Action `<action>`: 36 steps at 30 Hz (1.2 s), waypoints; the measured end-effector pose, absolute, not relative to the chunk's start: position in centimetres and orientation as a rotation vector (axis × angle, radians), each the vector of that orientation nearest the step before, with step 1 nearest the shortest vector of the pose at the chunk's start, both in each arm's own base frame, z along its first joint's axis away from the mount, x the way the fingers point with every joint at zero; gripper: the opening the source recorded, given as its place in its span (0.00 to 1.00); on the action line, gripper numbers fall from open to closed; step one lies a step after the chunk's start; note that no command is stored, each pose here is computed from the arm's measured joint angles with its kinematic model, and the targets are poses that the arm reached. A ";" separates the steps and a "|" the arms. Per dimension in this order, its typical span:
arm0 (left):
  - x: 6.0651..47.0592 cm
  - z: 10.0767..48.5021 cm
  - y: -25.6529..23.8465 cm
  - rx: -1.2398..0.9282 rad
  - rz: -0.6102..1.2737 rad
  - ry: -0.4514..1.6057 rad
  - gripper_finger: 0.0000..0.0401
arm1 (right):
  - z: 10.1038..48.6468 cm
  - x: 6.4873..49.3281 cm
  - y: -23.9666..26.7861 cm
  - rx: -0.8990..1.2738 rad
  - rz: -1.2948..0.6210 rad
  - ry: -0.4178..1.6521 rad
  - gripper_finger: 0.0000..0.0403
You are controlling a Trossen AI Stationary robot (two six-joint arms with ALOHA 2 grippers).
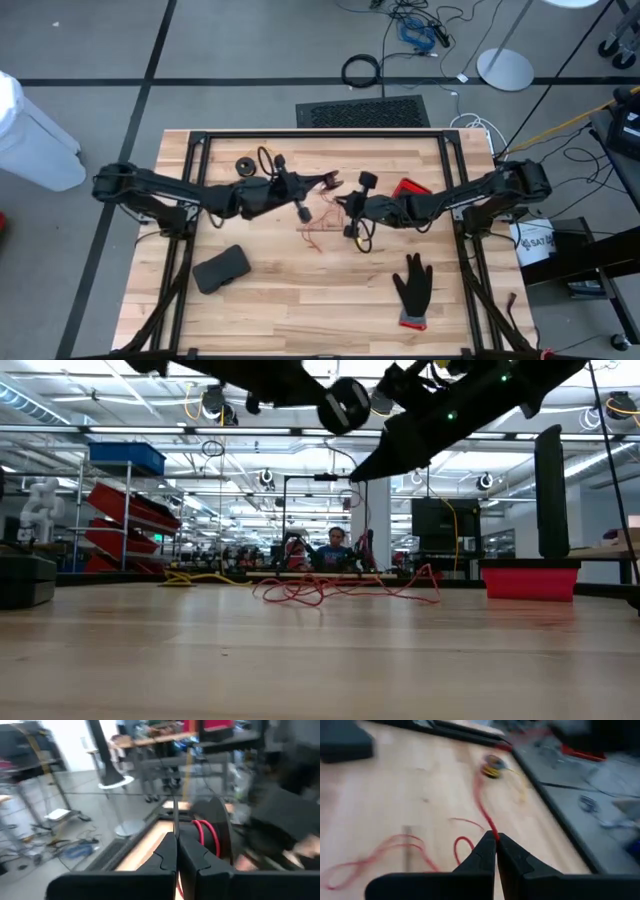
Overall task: Coil cords
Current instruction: Uncoil the red wire from the black spool
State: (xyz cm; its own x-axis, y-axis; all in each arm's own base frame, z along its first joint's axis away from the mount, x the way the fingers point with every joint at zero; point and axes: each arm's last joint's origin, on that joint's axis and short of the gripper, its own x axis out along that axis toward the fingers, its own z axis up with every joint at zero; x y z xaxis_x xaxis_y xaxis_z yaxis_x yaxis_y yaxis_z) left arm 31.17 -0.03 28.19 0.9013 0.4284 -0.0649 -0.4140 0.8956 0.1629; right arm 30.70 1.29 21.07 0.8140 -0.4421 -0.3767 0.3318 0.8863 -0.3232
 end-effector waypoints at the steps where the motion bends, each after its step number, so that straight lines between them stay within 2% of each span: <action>1: 30.6 28.5 -0.1 0.156 0.421 0.123 0.00 | 21.3 30.6 1.2 -0.249 -0.448 0.459 0.00; 4: 29.0 28.8 -0.4 0.205 0.414 0.242 0.00 | 21.9 30.0 1.0 -0.252 -0.510 0.458 0.00; 9: 27.3 27.5 -0.7 0.327 0.510 0.474 0.00 | 23.7 29.6 1.6 -0.240 -0.484 0.364 0.00; 14: 27.5 25.7 -0.6 0.409 0.619 0.591 0.00 | 25.1 30.1 3.2 -0.247 -0.230 0.214 0.00; 17: 28.2 25.0 -0.5 0.453 0.651 0.603 0.00 | 25.3 30.2 4.0 -0.267 -0.165 0.171 0.00; 22: 29.8 24.4 -0.1 0.445 0.696 0.532 0.00 | 24.8 30.6 4.5 -0.262 -0.074 0.176 0.00; 28: 31.3 26.4 0.6 0.303 0.681 0.249 0.00 | 22.1 31.7 3.9 -0.246 -0.069 0.280 0.00; 32: 31.2 27.8 0.6 0.233 0.604 0.124 0.00 | 20.7 31.7 2.6 -0.257 -0.204 0.396 0.00; 36: 30.7 28.5 0.3 0.206 0.483 0.107 0.00 | 20.2 31.2 1.2 -0.269 -0.351 0.483 0.00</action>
